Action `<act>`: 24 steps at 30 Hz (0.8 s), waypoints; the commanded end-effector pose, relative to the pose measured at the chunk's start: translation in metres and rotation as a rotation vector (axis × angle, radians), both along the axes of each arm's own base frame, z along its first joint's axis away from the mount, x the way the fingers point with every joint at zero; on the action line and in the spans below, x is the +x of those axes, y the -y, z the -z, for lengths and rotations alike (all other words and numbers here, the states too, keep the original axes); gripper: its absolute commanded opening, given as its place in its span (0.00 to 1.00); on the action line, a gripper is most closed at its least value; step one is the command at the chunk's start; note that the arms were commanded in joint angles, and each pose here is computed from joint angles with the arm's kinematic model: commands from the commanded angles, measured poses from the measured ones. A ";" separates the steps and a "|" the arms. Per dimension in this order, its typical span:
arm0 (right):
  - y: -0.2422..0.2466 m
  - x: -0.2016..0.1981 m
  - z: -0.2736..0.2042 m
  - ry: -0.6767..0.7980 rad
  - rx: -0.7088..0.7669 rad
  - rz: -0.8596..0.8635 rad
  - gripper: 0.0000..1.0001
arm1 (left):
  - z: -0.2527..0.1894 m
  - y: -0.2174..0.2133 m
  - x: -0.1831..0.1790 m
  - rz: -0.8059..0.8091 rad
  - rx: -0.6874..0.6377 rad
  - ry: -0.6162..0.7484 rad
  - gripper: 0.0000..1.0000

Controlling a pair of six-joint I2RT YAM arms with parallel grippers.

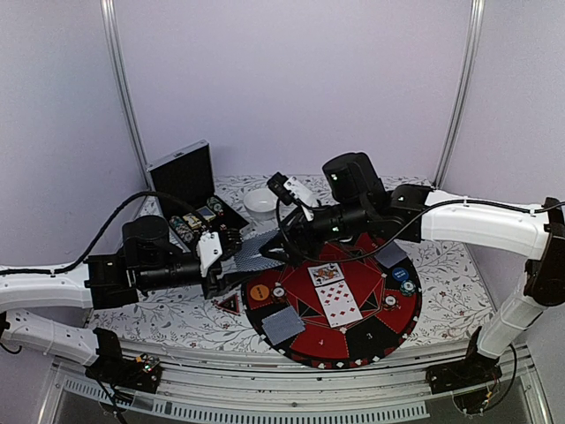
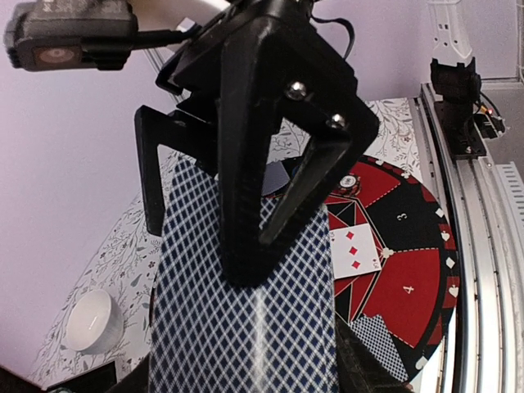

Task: Distribute texas hold em gaming equipment
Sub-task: Pick up the poker card from the face-down deck piles.

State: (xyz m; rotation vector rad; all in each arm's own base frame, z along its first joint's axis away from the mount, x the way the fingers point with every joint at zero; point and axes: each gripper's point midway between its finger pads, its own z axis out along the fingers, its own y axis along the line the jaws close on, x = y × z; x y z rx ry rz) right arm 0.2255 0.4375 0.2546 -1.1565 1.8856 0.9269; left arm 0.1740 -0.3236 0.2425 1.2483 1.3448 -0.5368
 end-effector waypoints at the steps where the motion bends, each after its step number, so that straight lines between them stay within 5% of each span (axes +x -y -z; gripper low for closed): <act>1: 0.012 0.003 -0.017 0.019 -0.002 0.020 0.87 | -0.018 0.003 -0.005 0.019 -0.056 0.042 0.52; 12: 0.012 -0.015 -0.033 -0.012 0.017 -0.063 0.42 | -0.018 0.003 -0.005 0.016 -0.058 0.043 0.52; 24: 0.033 -0.006 -0.037 -0.043 -0.032 -0.004 0.04 | -0.016 0.003 -0.004 0.013 -0.053 0.039 0.52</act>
